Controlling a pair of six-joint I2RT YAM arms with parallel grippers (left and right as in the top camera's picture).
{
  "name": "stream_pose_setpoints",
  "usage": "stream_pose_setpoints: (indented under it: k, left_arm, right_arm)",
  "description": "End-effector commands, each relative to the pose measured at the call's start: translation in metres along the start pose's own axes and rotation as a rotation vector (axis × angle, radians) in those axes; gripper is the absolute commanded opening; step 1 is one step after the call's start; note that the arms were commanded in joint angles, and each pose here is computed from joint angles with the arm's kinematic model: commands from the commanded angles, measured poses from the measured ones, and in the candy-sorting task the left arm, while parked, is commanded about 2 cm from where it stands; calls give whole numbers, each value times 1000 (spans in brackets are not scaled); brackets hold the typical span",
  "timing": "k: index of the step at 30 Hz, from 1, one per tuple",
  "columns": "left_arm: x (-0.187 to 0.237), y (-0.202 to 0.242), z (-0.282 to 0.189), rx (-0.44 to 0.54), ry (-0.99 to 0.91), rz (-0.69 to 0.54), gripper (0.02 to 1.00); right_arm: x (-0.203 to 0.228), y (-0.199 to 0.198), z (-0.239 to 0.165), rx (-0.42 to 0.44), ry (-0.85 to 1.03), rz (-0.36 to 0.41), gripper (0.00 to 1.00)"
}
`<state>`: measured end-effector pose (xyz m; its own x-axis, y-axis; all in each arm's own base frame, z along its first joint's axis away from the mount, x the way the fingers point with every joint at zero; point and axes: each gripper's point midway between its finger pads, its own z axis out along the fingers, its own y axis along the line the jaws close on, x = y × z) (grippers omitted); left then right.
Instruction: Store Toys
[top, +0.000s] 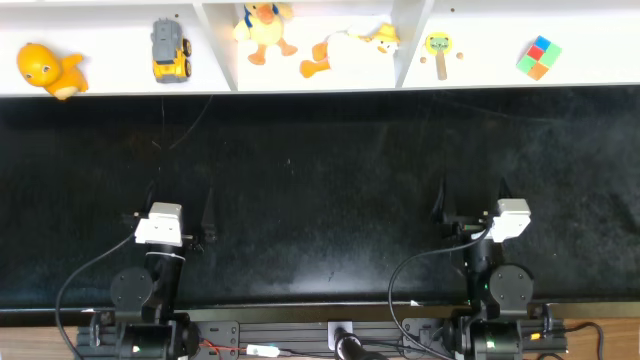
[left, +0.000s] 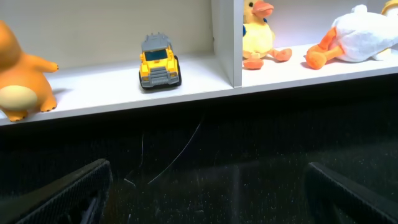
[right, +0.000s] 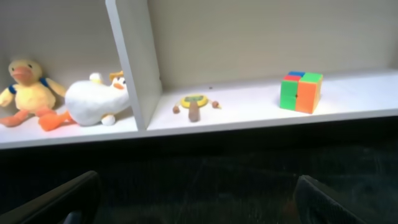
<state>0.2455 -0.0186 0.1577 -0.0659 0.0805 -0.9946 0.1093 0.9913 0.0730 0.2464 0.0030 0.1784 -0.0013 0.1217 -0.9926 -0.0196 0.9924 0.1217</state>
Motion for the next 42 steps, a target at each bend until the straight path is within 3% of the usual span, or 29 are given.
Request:
stream_pose_setpoints:
  k: [1, 8, 15, 22, 42]
  left_arm:
    - [0, -3, 0, 15, -4, -8, 998]
    - [-1, -3, 0, 15, -5, -8, 996]
    - [0, -3, 0, 15, -4, -8, 996]
    - [-1, -3, 0, 15, -5, -8, 998]
    - [0, -3, 0, 15, -4, -8, 998]
  right_arm:
    - [6, 7, 0, -30, 9, -10, 998]
    - [8, 19, 0, -79, 18, -10, 998]
    - [5, -15, 0, 57, 5, -9, 998]
    - [6, -4, 0, 13, 10, -9, 996]
    - [6, -4, 0, 14, 10, -9, 996]
